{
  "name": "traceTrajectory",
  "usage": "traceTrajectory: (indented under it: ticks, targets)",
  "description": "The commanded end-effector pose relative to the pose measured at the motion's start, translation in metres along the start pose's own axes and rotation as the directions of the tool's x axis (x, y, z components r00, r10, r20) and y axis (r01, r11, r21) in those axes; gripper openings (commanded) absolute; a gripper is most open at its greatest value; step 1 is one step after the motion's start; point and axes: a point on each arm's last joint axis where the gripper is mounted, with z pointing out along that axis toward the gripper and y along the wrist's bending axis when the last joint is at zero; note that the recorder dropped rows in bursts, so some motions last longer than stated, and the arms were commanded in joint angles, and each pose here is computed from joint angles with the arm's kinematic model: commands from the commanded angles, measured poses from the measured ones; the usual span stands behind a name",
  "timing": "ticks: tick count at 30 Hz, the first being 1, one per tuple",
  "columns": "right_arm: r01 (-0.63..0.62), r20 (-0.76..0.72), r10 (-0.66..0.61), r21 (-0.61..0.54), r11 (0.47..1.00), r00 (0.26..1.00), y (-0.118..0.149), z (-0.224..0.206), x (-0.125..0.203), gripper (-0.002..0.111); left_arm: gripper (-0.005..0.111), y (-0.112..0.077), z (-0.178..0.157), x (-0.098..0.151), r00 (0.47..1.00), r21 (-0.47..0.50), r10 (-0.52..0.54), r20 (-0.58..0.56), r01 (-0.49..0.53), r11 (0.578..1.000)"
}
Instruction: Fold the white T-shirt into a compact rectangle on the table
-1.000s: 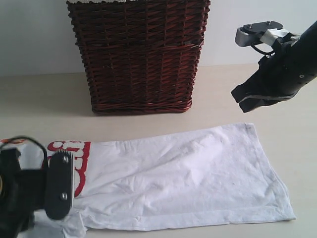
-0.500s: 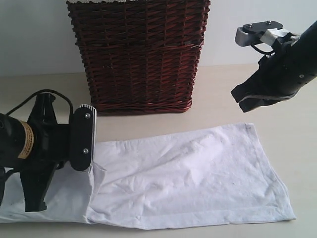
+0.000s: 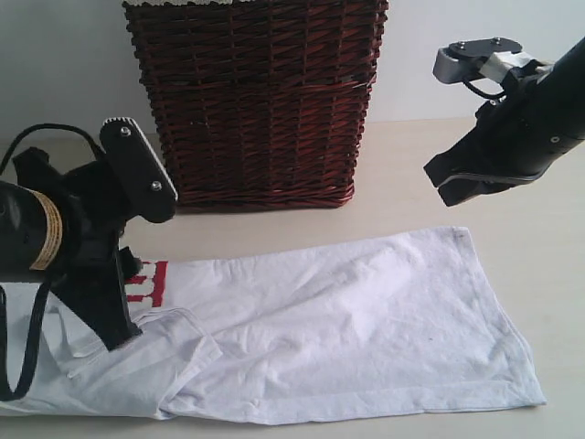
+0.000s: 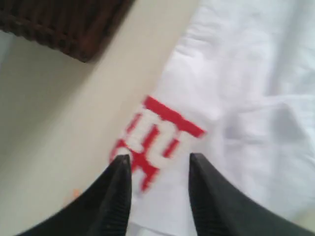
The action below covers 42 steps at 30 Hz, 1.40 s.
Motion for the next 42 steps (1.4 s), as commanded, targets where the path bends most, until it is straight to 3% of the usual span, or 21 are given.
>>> traceTrajectory:
  ticks: [1,4,7,11,16,21,25,29,32,34,35,36,37,41,42]
  targets:
    - [0.000,0.020,0.000,-0.003,1.000,1.000,0.000,-0.004,-0.002,0.000,0.000,-0.050,-0.018,0.013,0.985,0.459,0.072,-0.156,0.007,0.888]
    - [-0.002,-0.001,0.001,-0.016,1.000,1.000,0.001,-0.004,0.000,0.000,0.000,-0.052,0.010,0.035,0.983,0.396,0.033,-0.181,0.042,0.917]
    - [-0.012,0.000,0.012,-0.028,1.000,1.000,0.002,-0.004,0.000,0.000,0.000,-0.032,0.038,0.044,0.955,0.273,-0.045,-0.293,0.129,0.954]
    - [-0.012,0.002,0.012,-0.028,1.000,1.000,0.002,-0.004,-0.001,0.000,0.000,-0.022,0.053,0.047,0.943,0.225,-0.058,-0.329,0.138,0.964]
    - [-0.012,0.009,0.012,-0.026,1.000,1.000,0.002,-0.004,-0.001,0.000,0.000,-0.005,0.067,0.045,0.957,0.159,-0.056,-0.285,0.105,0.982]
    - [-0.012,0.021,0.012,-0.019,1.000,1.000,0.001,-0.004,-0.002,0.000,0.000,0.036,0.062,0.024,0.962,-0.077,-0.198,-0.186,0.187,0.979]
    - [-0.001,0.027,0.001,-0.015,1.000,1.000,0.001,-0.004,-0.003,0.000,0.006,0.046,0.062,0.023,0.940,-0.200,-0.315,-0.130,0.286,0.937]
    - [-0.005,0.021,0.006,-0.019,1.000,1.000,0.001,-0.004,-0.002,0.000,0.039,0.055,0.051,0.037,0.840,-0.287,-0.506,-0.195,0.444,0.849]
    - [-0.005,0.016,0.005,-0.025,1.000,1.000,0.003,-0.006,-0.001,0.000,0.043,0.071,0.045,0.057,0.737,-0.331,-0.632,-0.238,0.550,0.766]
    - [-0.005,0.020,0.006,-0.027,1.000,1.000,0.003,-0.008,-0.002,0.000,0.043,0.086,0.040,0.076,0.633,-0.357,-0.734,-0.245,0.645,0.676]
    - [0.000,0.038,0.000,-0.021,1.000,0.999,0.004,-0.011,-0.002,0.000,0.043,0.099,0.036,0.093,0.528,-0.340,-0.816,-0.237,0.741,0.579]
    - [0.001,0.051,0.000,-0.018,1.000,0.999,0.005,-0.014,-0.003,0.000,0.043,0.104,0.036,0.102,0.497,-0.301,-0.833,-0.245,0.778,0.552]
    - [0.004,0.080,-0.002,-0.025,1.000,0.997,0.008,-0.021,-0.004,0.003,0.043,0.116,0.037,0.123,0.390,-0.245,-0.885,-0.256,0.859,0.449]
    - [0.012,0.144,-0.002,-0.068,0.998,0.990,0.019,-0.042,-0.005,0.015,0.049,0.133,0.040,0.159,0.263,-0.187,-0.928,-0.265,0.930,0.317]
    - [0.020,0.167,-0.006,-0.081,0.996,0.986,0.023,-0.050,-0.004,0.017,0.052,0.137,0.041,0.168,0.213,-0.169,-0.944,-0.251,0.951,0.260]
